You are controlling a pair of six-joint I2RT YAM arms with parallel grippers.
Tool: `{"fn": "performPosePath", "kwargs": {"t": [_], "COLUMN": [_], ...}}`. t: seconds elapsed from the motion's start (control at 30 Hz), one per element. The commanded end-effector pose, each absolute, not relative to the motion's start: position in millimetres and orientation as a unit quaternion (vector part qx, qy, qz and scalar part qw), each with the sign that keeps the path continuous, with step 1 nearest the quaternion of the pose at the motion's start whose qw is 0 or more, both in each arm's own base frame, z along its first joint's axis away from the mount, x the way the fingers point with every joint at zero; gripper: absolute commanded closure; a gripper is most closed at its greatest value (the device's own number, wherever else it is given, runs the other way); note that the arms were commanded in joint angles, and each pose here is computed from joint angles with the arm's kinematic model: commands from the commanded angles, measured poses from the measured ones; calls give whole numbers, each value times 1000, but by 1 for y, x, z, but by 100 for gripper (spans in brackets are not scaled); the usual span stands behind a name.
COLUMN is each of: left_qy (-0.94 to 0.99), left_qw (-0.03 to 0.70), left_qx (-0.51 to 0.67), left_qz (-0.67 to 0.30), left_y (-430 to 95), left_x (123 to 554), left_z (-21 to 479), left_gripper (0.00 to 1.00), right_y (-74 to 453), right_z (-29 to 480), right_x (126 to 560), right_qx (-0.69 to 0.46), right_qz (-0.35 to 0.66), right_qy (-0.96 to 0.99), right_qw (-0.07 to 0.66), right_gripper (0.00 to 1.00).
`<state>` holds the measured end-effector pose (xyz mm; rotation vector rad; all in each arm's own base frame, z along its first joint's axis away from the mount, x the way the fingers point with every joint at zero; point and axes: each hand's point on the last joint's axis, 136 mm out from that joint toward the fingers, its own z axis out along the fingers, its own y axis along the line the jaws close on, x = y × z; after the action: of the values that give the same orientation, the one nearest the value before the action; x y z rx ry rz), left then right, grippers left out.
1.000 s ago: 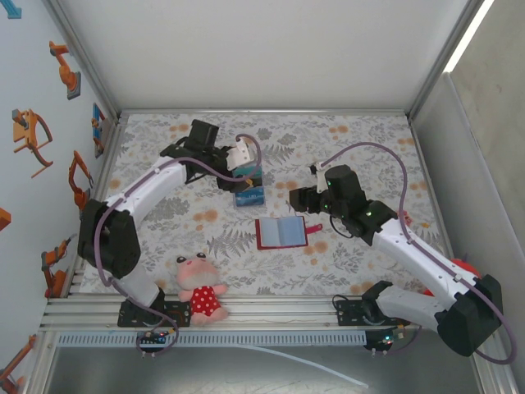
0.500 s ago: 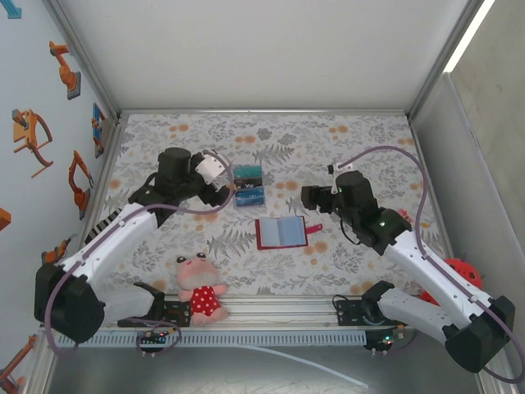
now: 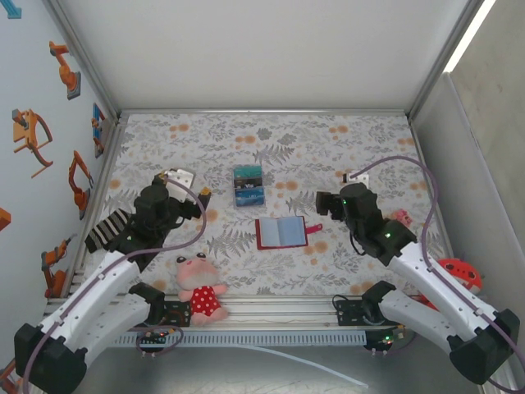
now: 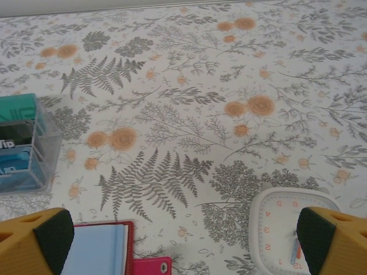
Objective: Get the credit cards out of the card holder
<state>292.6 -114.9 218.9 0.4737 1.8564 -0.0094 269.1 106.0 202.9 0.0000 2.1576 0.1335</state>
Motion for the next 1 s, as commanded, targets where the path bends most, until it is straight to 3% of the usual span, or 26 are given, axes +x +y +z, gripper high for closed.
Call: {"fn": "performPosePath", "kwargs": {"t": [0.0, 0.27, 0.5, 0.97], "left_qy": [793, 793, 791, 799], "left_qw": [597, 600, 601, 589], "left_qx": [123, 18, -33, -10], "left_qz": [28, 103, 113, 116], "left_y": [-88, -43, -21, -13], "left_x": [296, 303, 321, 371], "left_z": [222, 209, 200, 169], "left_gripper": [3, 3, 3, 3], "right_y": [88, 64, 38, -17], "right_z": [199, 195, 193, 196], "right_x": [270, 277, 290, 318], "right_qx": [15, 35, 67, 107], "right_qz": [11, -46, -95, -148], "right_qy": [876, 857, 849, 803], "right_qw": [482, 512, 516, 567], "right_gripper": [1, 0, 0, 0]}}
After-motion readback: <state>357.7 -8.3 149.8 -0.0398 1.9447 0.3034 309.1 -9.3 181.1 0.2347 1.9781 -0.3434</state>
